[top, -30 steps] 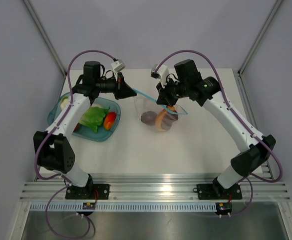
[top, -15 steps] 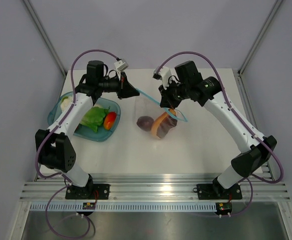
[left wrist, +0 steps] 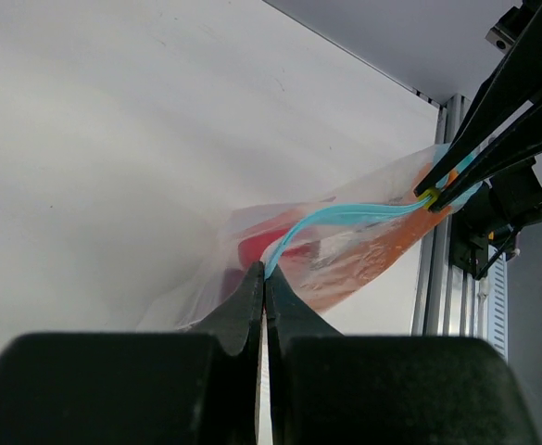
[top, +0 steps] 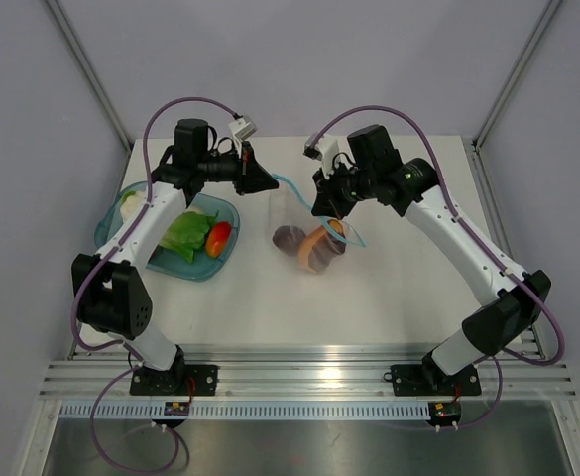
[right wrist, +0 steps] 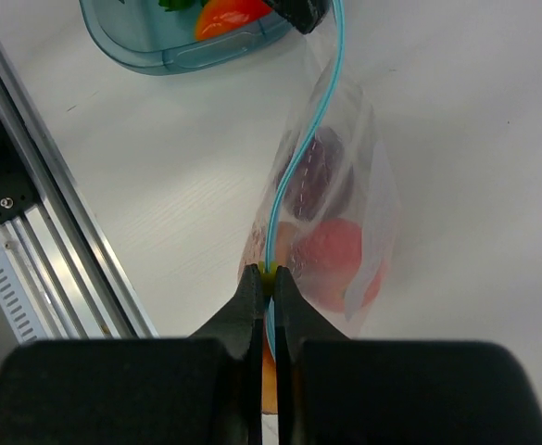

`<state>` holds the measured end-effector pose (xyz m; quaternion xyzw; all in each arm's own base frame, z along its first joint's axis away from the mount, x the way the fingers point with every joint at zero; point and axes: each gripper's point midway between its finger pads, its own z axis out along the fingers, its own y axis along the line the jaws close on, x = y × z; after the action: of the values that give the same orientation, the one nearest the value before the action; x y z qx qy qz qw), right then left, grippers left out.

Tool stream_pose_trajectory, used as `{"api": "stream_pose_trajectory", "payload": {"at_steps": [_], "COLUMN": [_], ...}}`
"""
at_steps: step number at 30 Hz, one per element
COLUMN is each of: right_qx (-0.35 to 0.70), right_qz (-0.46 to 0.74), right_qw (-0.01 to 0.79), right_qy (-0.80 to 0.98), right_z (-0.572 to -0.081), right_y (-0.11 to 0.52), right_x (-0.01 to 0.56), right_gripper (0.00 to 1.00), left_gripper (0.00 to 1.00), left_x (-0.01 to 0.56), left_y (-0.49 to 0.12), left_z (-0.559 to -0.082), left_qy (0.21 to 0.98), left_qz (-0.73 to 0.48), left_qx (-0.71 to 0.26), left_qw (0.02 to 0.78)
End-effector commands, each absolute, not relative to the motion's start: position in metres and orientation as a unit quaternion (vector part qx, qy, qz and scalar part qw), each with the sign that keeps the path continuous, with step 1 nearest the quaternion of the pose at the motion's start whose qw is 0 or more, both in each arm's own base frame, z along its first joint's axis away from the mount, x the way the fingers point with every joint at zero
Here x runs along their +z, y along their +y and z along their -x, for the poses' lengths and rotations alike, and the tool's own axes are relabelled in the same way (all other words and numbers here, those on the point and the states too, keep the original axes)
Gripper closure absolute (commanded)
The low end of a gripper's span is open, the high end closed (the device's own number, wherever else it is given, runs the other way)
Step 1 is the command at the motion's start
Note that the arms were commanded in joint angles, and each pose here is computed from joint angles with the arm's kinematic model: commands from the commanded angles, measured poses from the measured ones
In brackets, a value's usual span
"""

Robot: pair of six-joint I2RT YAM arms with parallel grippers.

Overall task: Place the food in the zip-top bag and seal the zipper
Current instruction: Zip the zipper food storage bag at the center of the board.

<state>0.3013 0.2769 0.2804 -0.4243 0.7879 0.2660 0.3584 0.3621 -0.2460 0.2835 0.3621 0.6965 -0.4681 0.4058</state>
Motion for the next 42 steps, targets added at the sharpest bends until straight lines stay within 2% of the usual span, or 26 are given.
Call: {"api": "stream_pose_trajectory", "payload": {"at_steps": [1, 6, 13, 15, 16, 18, 19, 23, 25, 29, 34, 42], "right_qx": [0.285, 0.265, 0.270, 0.264, 0.261, 0.253, 0.250, 0.244, 0.242, 0.251, 0.274, 0.297], "right_qz": [0.405, 0.380, 0.366, 0.358, 0.356, 0.350, 0.348, 0.346, 0.348, 0.374, 0.416, 0.462], "right_qw": [0.390, 0.357, 0.365, 0.372, 0.373, 0.378, 0.379, 0.386, 0.388, 0.399, 0.415, 0.408], "right_qy": [0.776, 0.811, 0.812, 0.815, 0.816, 0.819, 0.820, 0.820, 0.818, 0.799, 0.761, 0.729], "right_z": [-0.312, -0.324, -0.328, -0.330, -0.331, -0.332, -0.332, -0.331, -0.330, -0.322, -0.304, -0.280], "right_y": [0.292, 0.292, 0.296, 0.294, 0.293, 0.290, 0.289, 0.286, 0.286, 0.288, 0.289, 0.288], "right_x": [0.304, 0.286, 0.290, 0.293, 0.293, 0.295, 0.294, 0.299, 0.300, 0.304, 0.314, 0.318], "right_gripper": [1.00, 1.00, 0.99, 1.00, 1.00, 1.00, 1.00, 1.00, 1.00, 1.00, 1.00, 1.00], "left_gripper": [1.00, 1.00, 0.99, 0.81, 0.63, 0.48, 0.36, 0.23, 0.23, 0.32, 0.32, 0.31], "left_x": [0.305, 0.308, 0.310, 0.314, 0.313, 0.320, 0.324, 0.347, 0.355, 0.359, 0.371, 0.377], "left_y": [-0.258, -0.260, -0.260, -0.258, -0.256, -0.252, -0.250, -0.241, -0.240, -0.244, -0.245, -0.260], "left_z": [-0.361, -0.356, -0.360, -0.367, -0.370, -0.373, -0.374, -0.372, -0.370, -0.351, -0.339, -0.309], "left_qy": [0.673, 0.669, 0.677, 0.691, 0.697, 0.701, 0.700, 0.695, 0.691, 0.652, 0.576, 0.514], "left_qz": [-0.380, -0.383, -0.377, -0.366, -0.361, -0.357, -0.356, -0.355, -0.359, -0.422, -0.519, -0.584], "left_qx": [-0.470, -0.473, -0.473, -0.458, -0.453, -0.441, -0.435, -0.400, -0.394, -0.396, -0.345, -0.358], "left_qw": [0.426, 0.426, 0.421, 0.423, 0.423, 0.433, 0.441, 0.481, 0.488, 0.489, 0.528, 0.516]}}
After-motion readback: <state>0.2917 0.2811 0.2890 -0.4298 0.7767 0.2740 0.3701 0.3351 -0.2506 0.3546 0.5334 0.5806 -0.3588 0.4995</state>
